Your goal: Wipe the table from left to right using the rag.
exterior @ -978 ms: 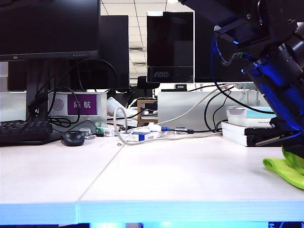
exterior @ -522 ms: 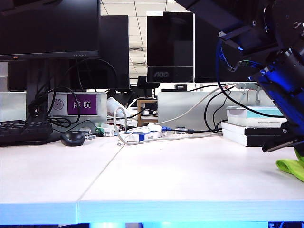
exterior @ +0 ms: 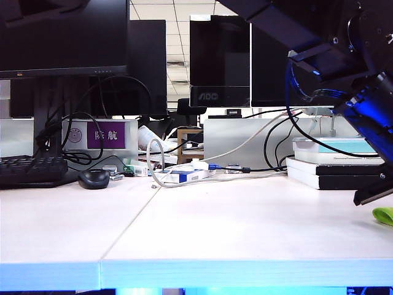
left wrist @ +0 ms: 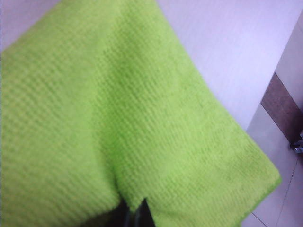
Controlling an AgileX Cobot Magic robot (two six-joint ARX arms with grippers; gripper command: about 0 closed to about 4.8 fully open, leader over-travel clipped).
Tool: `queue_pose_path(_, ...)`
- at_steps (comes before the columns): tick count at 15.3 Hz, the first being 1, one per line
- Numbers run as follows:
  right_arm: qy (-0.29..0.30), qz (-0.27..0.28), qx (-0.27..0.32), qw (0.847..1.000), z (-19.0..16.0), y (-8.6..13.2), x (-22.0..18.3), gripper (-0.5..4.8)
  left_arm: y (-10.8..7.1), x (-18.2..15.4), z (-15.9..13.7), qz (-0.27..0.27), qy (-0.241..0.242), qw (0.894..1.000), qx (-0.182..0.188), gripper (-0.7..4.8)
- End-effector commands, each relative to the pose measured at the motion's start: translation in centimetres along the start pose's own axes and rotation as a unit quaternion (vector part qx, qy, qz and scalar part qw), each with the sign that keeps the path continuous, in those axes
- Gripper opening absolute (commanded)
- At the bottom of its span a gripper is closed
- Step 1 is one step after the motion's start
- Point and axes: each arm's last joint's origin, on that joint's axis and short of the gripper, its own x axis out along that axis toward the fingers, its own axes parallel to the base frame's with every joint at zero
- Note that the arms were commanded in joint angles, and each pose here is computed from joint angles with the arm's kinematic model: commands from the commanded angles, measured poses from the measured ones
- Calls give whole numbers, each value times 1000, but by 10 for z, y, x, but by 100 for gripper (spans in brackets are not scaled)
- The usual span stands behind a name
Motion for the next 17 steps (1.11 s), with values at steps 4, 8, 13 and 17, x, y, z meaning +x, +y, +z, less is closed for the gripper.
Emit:
queue_pose_path(4, -7, 0, 3, 1000, 1, 0, -1, -2, -4, -2, 1, -19, 6, 1000, 1, 76)
queue_pose_path(8, -8, -2, 1, 1000, 1, 0, -1, -1, -14, -23, 12, -30, -11, 999, 7, 245)
queue_pose_path(13, -18, 0, 2, 1000, 3, 0, -2, -1, -29, -70, 34, -46, -53, 997, 13, 245)
queue_pose_path(17, -54, 0, 10, 998, 3, -2, -9, -1, -34, -103, 53, -56, -77, 995, 15, 245)
